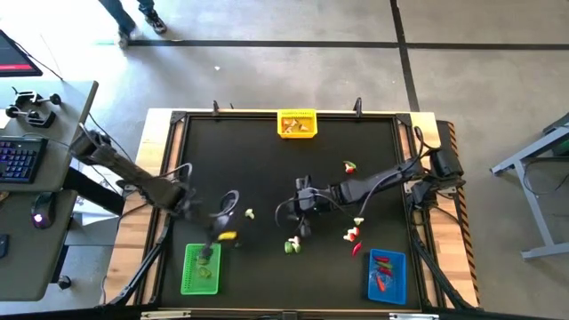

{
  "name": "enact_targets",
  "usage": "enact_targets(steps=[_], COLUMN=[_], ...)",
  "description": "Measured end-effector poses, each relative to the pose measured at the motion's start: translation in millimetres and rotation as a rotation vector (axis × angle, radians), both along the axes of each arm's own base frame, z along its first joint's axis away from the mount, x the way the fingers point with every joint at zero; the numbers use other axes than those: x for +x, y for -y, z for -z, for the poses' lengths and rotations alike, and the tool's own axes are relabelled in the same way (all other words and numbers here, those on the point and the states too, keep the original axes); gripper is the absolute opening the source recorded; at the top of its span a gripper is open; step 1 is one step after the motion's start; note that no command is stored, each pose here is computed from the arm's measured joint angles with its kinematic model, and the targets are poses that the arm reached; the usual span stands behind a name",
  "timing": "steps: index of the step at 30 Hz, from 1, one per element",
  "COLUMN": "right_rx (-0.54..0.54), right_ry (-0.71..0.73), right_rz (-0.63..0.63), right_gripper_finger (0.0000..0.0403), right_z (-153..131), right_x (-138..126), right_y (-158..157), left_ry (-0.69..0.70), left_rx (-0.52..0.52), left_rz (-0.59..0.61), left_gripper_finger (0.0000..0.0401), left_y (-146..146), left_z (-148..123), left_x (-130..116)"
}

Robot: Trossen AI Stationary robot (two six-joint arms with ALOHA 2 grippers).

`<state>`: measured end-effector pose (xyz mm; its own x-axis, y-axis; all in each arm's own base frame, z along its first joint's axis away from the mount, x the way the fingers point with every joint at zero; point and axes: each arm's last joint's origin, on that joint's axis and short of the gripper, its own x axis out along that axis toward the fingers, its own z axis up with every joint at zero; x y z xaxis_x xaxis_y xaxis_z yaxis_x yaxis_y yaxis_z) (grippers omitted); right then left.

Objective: Sort produce into baskets
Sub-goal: Put the middle left green pepper into the green bin, then put the center brown mushroom into the yellow bin

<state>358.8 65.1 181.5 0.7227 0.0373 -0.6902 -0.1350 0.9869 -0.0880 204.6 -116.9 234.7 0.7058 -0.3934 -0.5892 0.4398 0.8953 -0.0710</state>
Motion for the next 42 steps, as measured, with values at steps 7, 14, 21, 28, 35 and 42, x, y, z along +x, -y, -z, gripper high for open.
enact_targets(steps=[7, 14, 21, 28, 35, 42], right_rx=[0.09, 0.134, 0.123, 0.14, 0.174, 0.189], right_ry=[-0.094, -0.184, -0.194, -0.173, -0.2, -0.195], right_rz=[-0.02, -0.052, -0.041, -0.073, -0.102, -0.114], right_gripper_finger=[0.0163, 0.0163, 0.0163, 0.0162, 0.0162, 0.0162], right_z=[-14, 1, 12, 24, 40, 44], right_x=[-23, -33, -28, -14, -7, -5], right_y=[-28, -59, -58, -44, -40, -42], left_ry=[-0.116, -0.246, -0.331, -0.379, -0.376, -0.362], left_rx=[-0.06, 0.021, 0.073, 0.067, 0.061, 0.092], left_rz=[-0.079, -0.177, -0.221, -0.264, -0.265, -0.223], left_gripper_finger=[0.0, 0.0001, 0.0025, 0.0068, 0.0091, 0.0092], left_y=[31, 50, 59, 61, 62, 63], left_z=[3, 28, 51, 60, 60, 60], left_x=[-34, -48, -44, -43, -43, -44])
